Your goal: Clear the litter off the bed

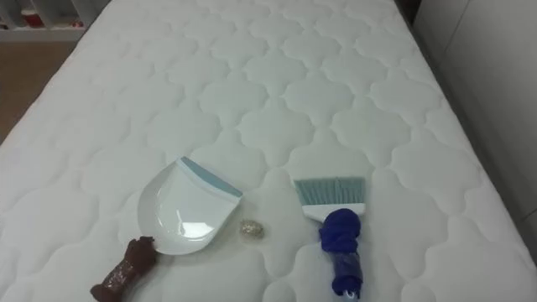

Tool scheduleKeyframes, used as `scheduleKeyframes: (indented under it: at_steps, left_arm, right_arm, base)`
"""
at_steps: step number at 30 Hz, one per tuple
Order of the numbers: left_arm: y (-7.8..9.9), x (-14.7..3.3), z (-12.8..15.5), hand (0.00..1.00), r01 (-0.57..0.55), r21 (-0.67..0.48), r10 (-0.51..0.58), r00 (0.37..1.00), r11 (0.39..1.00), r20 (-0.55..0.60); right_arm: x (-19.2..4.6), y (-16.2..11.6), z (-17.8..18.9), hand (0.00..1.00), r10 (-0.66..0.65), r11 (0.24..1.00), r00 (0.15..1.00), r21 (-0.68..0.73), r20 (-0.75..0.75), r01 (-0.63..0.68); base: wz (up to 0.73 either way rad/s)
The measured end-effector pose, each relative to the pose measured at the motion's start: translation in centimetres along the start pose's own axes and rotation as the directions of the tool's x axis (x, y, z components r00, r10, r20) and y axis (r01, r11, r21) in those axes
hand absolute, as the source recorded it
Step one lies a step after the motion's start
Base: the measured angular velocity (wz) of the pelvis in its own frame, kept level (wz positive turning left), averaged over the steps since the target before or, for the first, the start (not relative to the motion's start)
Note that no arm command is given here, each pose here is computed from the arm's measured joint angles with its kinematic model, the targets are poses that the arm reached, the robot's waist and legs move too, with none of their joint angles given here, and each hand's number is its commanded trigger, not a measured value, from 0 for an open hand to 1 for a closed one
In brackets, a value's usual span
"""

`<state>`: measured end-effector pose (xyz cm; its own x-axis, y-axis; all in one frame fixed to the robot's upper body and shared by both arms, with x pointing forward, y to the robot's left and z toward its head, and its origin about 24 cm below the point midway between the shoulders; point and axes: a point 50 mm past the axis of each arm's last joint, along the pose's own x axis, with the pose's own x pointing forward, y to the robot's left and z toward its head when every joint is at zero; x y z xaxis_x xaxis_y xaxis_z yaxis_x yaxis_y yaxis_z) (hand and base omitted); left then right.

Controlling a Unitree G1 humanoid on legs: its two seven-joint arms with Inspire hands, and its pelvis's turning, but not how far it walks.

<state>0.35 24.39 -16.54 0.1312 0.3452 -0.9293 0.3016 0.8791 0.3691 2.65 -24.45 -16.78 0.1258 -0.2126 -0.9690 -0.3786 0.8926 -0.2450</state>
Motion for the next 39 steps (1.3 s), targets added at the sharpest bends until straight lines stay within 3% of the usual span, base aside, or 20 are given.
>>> scheduleKeyframes:
  at_steps: [15,24,30,35,39]
  left_arm:
    - [0.0,-0.1,-0.4,0.00,-0.023,-0.003,0.023,1.000,1.000,-0.009]
    - [0.3,-0.1,-0.4,0.00,-0.104,-0.146,0.102,0.995,0.984,-0.016]
    - [2.8,-0.3,1.2,0.00,-0.255,-0.358,0.280,0.960,0.899,0.020]
    - [6.2,-1.4,4.5,0.00,-0.367,-0.561,0.505,0.856,0.742,0.109]
    - [7.2,-2.3,6.8,0.00,-0.381,-0.623,0.596,0.784,0.683,0.174]
  right_arm:
    - [0.0,-0.1,0.1,0.00,-0.009,1.000,1.000,0.029,0.002,0.009]
    - [0.0,0.1,-0.5,0.00,-0.007,0.999,1.000,0.032,-0.022,0.007]
    - [0.0,-0.2,-0.4,0.00,-0.044,0.998,0.999,0.036,-0.015,0.045]
    - [0.0,-0.6,0.5,0.00,-0.081,0.995,0.996,0.057,0.045,0.078]
    - [0.0,-0.7,1.0,0.00,-0.096,0.994,0.992,0.062,0.078,0.092]
  base:
    - [0.00]
    - [0.00]
    - [0.00]
    - [0.04]
    - [0.05]
